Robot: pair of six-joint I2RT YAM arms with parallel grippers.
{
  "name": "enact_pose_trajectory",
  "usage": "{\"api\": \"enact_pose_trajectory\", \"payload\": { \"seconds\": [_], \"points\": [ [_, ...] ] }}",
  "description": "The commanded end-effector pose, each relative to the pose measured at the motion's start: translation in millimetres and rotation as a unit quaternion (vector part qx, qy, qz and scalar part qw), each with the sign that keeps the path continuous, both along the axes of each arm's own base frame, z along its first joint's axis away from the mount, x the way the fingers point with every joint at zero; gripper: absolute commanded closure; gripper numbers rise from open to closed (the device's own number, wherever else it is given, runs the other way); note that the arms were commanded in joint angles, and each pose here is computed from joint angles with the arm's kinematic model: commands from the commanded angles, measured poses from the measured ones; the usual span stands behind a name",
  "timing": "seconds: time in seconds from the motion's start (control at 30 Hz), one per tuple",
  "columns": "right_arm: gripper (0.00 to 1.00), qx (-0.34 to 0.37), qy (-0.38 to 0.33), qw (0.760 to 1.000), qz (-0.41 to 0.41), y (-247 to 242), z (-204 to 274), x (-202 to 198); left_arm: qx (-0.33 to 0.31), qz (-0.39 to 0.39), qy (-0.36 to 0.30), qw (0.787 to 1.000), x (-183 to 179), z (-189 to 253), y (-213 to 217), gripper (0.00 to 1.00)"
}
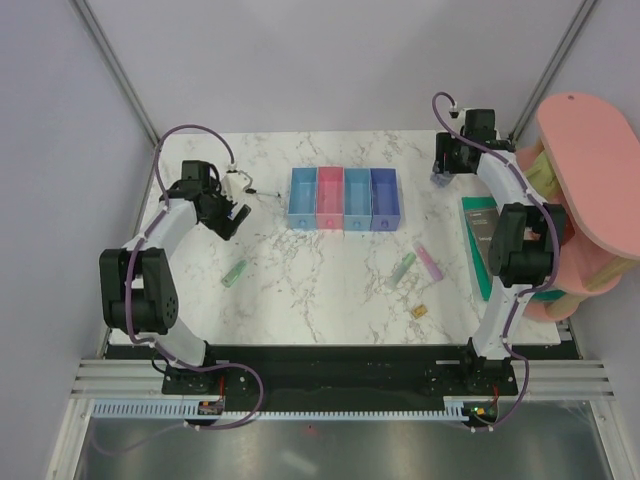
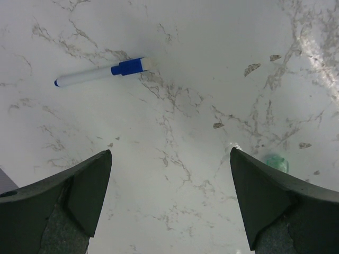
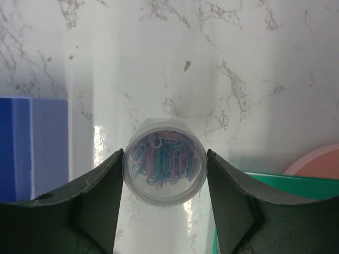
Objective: Sort the stationery into containers
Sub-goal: Pick up the stationery from the center of the board, then place the stationery in the storage box.
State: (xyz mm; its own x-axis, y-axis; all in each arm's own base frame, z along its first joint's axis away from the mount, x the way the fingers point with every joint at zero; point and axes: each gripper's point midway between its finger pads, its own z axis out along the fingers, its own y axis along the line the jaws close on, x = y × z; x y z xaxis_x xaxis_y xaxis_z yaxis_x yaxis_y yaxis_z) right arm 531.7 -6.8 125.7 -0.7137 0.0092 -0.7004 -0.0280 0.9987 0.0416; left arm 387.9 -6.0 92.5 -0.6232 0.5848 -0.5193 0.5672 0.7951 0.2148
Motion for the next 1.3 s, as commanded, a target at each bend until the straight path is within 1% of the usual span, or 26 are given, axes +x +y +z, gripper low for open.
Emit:
{"api": "enact_pose_trajectory", "payload": {
  "seconds": [0.0,0.03,0.1,0.13,0.2,0.23,0.3,0.33,0.4,0.43,0.47,0.5,0.6,0.7,0.8,1.0,1.17,1.27],
  "points": [
    [0.59,0.007,-0.055,0.998,0.041,21.5,56.5,3.3,0.101,-0.106,-0.057,0.988,31.3,13.9,17.3,0.0],
    [0.59,0.009,-0.057,0.997,0.046,25.3,61.2,0.9,0.125,-0.137,-0.064,0.981,35.2,15.0,20.0,0.0],
    [0.59,0.011,-0.06,0.997,0.053,27.2,66.4,-0.6,0.152,-0.168,-0.063,0.972,38.6,12.2,23.4,0.01],
    [0.59,0.015,-0.061,0.996,0.07,45.2,70.2,-3.9,0.176,-0.198,-0.076,0.961,44.5,15.6,25.7,0.01],
    [0.58,0.021,-0.063,0.994,0.085,55.7,73.3,-6.5,0.189,-0.232,-0.094,0.95,52.0,18.5,22.2,0.01],
    [0.58,0.023,-0.065,0.993,0.094,64.4,76.4,-8.7,0.201,-0.251,-0.106,0.941,57.6,20.6,27.9,0.01],
    [0.58,0.027,-0.069,0.991,0.111,79.3,80.6,-10.7,0.193,-0.273,-0.134,0.933,71.1,27.3,28.4,0.01],
    [0.57,0.029,-0.07,0.99,0.115,83.0,83.5,-12.0,0.2,-0.293,-0.141,0.924,76.3,28.8,28.7,0.02],
    [0.57,0.032,-0.071,0.988,0.131,95.5,87.1,-14.3,0.192,-0.317,-0.155,0.916,88.7,30.1,25.7,0.03],
    [0.57,0.031,-0.071,0.987,0.138,99.7,88.5,-16.0,0.199,-0.34,-0.163,0.904,92.8,31.4,25.5,0.04],
    [0.57,0.029,-0.073,0.986,0.145,103.6,90.3,-16.7,0.187,-0.36,-0.176,0.897,95.7,32.3,19.1,0.05],
    [0.56,0.03,-0.076,0.984,0.158,111.9,93.7,-18.3,0.191,-0.378,-0.183,0.887,99.9,31.2,20.0,0.05],
    [0.55,0.037,-0.079,0.98,0.18,125.5,98.8,-20.0,0.19,-0.416,-0.191,0.868,101.7,25.6,15.0,0.05],
    [0.55,0.043,-0.078,0.978,0.188,133.7,98.0,-17.6,0.185,-0.439,-0.188,0.859,101.8,15.7,9.7,0.05],
    [0.55,0.042,-0.065,0.977,0.199,145.1,84.5,-16.2,0.178,-0.458,-0.177,0.853,97.5,2.3,6.1,0.05],
    [0.55,0.032,-0.053,0.972,0.227,171.7,69.6,-17.8,0.168,-0.477,-0.154,0.849,87.7,-24.1,3.9,0.05],
    [0.55,0.02,-0.041,0.973,0.227,175.2,52.7,-11.3,0.162,-0.49,-0.141,0.845,80.2,-40.3,2.8,0.07],
    [0.55,0.01,-0.035,0.975,0.22,171.8,42.8,-5.6,0.157,-0.494,-0.144,0.843,79.9,-41.7,0.6,0.08]
  ]
}}
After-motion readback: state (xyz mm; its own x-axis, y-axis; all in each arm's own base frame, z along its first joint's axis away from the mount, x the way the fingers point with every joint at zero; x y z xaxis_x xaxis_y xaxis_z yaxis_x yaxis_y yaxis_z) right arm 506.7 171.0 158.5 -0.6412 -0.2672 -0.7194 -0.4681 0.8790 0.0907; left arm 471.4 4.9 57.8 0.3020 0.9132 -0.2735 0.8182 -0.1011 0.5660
